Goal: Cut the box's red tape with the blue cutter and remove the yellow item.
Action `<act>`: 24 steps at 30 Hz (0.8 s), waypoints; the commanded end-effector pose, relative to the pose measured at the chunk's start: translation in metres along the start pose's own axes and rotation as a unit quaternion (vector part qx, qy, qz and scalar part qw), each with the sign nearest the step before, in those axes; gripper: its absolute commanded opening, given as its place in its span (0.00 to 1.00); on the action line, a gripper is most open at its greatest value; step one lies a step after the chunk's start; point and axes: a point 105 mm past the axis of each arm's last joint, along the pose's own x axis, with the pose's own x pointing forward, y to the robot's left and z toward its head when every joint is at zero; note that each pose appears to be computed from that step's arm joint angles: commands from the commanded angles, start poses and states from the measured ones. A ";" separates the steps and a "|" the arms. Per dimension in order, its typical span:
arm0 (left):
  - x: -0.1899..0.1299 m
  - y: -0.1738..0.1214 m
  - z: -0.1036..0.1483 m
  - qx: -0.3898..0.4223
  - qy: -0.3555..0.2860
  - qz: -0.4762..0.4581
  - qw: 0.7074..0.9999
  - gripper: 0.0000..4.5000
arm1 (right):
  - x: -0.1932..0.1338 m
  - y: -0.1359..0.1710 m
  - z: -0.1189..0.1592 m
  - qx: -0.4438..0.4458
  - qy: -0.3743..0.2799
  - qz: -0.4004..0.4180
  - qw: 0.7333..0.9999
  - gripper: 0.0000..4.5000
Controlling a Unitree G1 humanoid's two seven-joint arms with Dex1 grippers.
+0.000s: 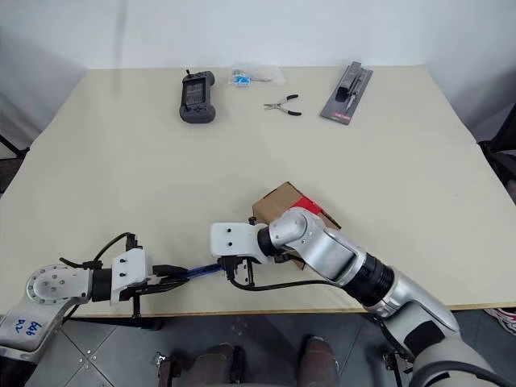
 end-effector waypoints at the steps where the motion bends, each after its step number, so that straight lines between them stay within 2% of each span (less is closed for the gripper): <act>1: 0.002 -0.008 -0.005 -0.006 0.010 -0.012 1.000 0.09 | 0.004 -0.002 0.004 -0.029 -0.001 0.010 1.000 0.01; 8: 0.004 -0.006 -0.004 -0.006 0.006 -0.008 1.000 0.09 | 0.014 0.000 0.002 -0.028 -0.007 0.032 0.999 0.01; 11: 0.007 -0.007 -0.003 -0.006 0.003 -0.008 1.000 0.09 | 0.029 0.001 0.020 -0.028 -0.040 0.049 0.998 0.01; 18: 0.011 -0.005 -0.001 -0.008 -0.002 -0.004 1.000 0.09 | 0.039 -0.004 0.029 -0.023 -0.056 0.053 0.997 0.01; 20: 0.011 -0.004 0.000 -0.006 -0.005 0.003 1.000 0.09 | 0.034 -0.010 0.032 -0.009 -0.068 0.040 0.997 0.01; 24: 0.008 0.004 0.005 0.003 -0.029 0.034 0.999 0.09 | -0.005 -0.028 0.041 0.051 -0.107 -0.006 0.993 0.01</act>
